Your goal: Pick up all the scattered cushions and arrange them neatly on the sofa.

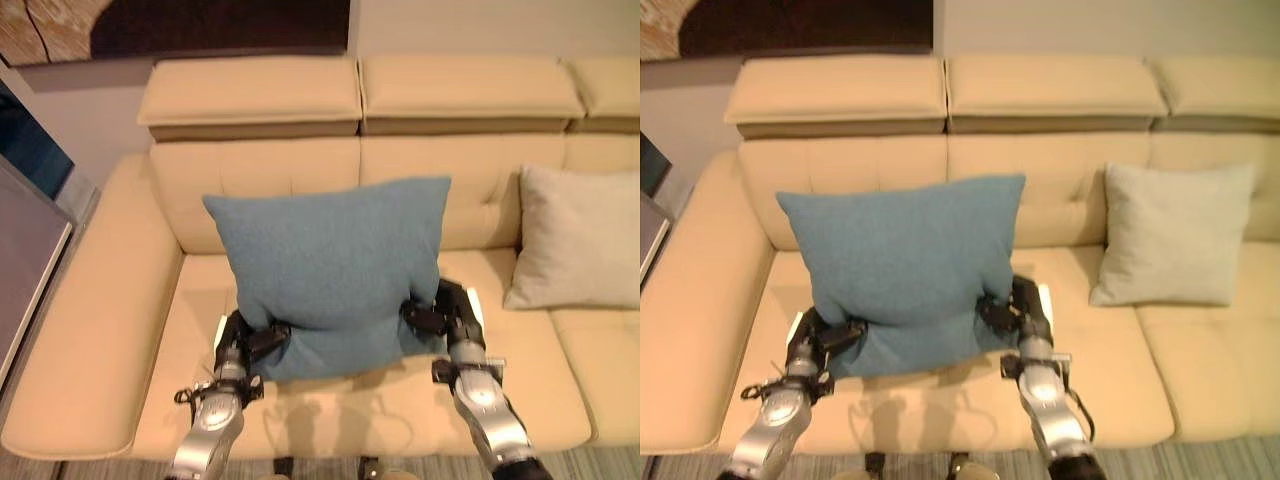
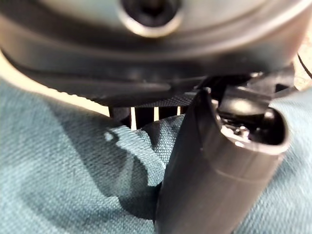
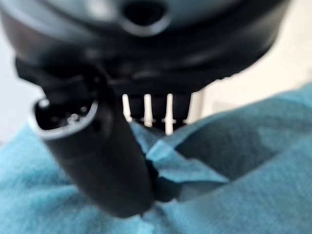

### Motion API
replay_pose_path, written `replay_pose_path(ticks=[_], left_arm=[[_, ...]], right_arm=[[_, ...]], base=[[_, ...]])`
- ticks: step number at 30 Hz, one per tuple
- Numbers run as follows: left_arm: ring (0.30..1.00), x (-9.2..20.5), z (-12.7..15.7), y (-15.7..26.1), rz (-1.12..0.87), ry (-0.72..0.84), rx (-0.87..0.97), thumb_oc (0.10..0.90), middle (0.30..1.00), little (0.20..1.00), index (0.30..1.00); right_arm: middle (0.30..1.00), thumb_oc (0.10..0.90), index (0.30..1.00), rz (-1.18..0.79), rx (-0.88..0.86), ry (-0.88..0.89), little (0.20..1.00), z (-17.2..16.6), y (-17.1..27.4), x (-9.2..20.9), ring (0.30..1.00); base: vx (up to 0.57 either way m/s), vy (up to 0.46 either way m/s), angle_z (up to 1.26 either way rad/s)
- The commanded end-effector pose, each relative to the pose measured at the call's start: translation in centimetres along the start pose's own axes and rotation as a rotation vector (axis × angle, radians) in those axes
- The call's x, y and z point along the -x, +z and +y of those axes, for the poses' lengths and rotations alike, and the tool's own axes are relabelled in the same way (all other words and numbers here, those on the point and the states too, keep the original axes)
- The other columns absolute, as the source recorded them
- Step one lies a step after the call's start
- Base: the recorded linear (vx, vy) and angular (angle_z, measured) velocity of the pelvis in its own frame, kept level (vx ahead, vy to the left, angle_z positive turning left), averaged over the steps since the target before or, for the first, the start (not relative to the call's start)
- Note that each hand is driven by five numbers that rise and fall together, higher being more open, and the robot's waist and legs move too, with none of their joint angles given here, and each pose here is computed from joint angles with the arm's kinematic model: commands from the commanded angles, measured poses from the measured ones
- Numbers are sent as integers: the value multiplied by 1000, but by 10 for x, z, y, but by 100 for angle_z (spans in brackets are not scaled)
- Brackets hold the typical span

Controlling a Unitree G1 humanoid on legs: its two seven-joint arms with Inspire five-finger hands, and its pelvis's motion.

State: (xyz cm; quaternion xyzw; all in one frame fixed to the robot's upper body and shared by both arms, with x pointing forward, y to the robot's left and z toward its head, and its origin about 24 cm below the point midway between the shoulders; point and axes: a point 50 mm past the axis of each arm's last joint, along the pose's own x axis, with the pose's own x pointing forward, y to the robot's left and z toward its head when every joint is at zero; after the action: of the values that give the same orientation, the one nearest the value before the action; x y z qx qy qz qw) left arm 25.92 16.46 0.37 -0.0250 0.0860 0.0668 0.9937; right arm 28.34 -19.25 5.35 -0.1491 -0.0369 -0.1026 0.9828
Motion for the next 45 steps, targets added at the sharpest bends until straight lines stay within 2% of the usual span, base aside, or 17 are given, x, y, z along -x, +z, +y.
replay_pose_path(ticks=[1,3,8,12,18,24,25,26,27,28,37,45], left_arm=[[300,-20,-42,105,-506,-103,43,400,300,300,300],[300,-42,-58,154,-650,-103,-6,400,300,300,300],[300,-61,-70,258,-918,-31,-149,400,300,300,300],[300,-61,-76,288,-990,6,-177,400,300,300,300],[300,-63,-83,310,-1008,36,-198,400,300,300,300],[300,-74,-70,326,-963,135,-216,400,300,300,300],[495,-76,-68,325,-949,144,-208,530,495,495,495],[754,-78,-66,322,-934,149,-198,703,754,754,754],[815,-78,-66,322,-934,150,-198,744,815,815,815],[900,-80,-64,317,-914,152,-197,800,900,900,900],[900,-90,-53,292,-831,164,-236,800,900,900,900],[900,-97,-12,254,-732,219,-264,800,900,900,900]], right_arm=[[300,400,300,-438,-60,-57,300,21,89,-23,300],[300,400,300,-549,-32,-95,300,30,131,-51,300],[300,400,300,-750,7,-247,300,19,213,-85,300],[300,400,300,-804,60,-310,300,11,238,-93,300],[300,400,300,-830,107,-360,300,1,261,-102,300],[300,400,300,-787,163,-403,300,-14,277,-117,300],[528,552,528,-762,166,-392,528,-13,273,-119,528],[855,770,855,-742,168,-383,855,-13,270,-121,855],[900,800,900,-742,168,-382,900,-12,270,-121,900],[900,800,900,-693,146,-361,900,-10,261,-125,900],[900,800,900,-560,142,-295,900,-4,225,-132,900],[900,800,900,-443,185,-303,900,-31,182,-133,900]], base=[[-375,34,17],[-307,42,16],[-66,19,-2],[27,10,2],[12,-5,5],[17,-22,-4],[7,-16,5],[0,0,0],[0,0,0],[0,0,0],[-3,-3,1],[-8,-14,0]])
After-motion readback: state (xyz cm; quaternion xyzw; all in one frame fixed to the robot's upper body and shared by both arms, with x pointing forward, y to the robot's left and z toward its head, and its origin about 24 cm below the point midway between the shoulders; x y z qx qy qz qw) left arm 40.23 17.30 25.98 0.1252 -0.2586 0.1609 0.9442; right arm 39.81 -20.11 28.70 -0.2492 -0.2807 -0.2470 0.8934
